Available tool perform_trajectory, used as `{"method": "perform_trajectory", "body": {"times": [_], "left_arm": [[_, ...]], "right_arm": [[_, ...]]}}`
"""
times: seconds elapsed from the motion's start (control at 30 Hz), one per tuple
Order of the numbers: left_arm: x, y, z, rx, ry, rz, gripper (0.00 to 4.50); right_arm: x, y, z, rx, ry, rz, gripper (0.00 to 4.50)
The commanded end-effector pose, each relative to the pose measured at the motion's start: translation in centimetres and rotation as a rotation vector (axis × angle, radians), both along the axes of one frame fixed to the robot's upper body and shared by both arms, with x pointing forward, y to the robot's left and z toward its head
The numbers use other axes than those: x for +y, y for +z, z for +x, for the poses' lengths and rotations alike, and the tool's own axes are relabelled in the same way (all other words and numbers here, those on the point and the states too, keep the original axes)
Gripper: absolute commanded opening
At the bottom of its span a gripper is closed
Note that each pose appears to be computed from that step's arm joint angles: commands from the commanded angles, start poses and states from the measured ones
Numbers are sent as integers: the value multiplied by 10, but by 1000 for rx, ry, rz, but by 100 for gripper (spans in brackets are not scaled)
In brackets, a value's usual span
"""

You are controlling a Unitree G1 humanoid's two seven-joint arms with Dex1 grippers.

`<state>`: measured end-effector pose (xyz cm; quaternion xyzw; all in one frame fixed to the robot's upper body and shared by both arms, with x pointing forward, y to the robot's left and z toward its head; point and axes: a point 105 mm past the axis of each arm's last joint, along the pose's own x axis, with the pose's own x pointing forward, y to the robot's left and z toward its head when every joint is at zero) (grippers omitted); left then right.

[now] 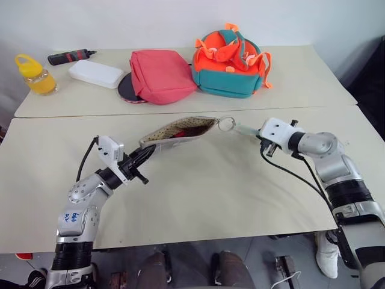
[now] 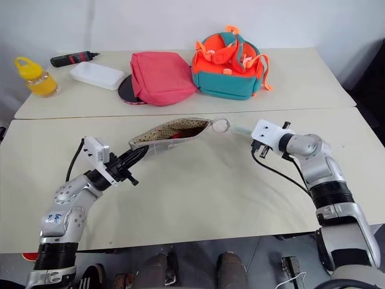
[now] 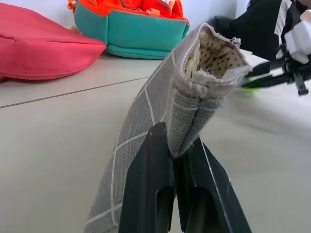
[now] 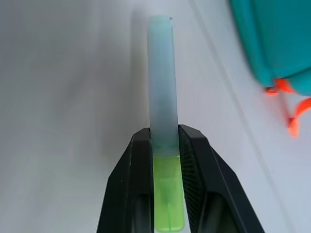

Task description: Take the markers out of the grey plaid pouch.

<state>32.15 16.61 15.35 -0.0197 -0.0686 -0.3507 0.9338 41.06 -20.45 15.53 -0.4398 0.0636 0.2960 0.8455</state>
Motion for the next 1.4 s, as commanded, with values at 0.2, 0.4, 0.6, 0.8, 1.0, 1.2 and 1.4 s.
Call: {"method": "perform_trajectory", "body": {"times": [0.2, 0.4, 0.6, 0.8, 1.0, 1.2, 1.4], "left_arm": [[-7, 17, -5, -72, -38, -5, 0], [-9, 15, -4, -66, -45, -10, 0], [-18, 17, -1, -53, -75, -34, 0], [-37, 17, -6, -21, -143, -58, 0], [-53, 21, -15, 77, -246, -110, 0], [-69, 16, -32, 182, -381, -62, 0], [-69, 7, -21, 218, -337, -62, 0]], "right_arm": [[25, 59, -17, 20, 147, 308, 269], [85, 123, -64, 40, 498, 459, 269], [140, 135, -79, -24, 651, 378, 108], [155, 104, -60, -76, 658, 91, 1], [150, 76, -60, 9, 719, -191, 1], [145, 77, -75, 193, 755, -270, 1], [157, 46, -70, 229, 748, -341, 1]]}}
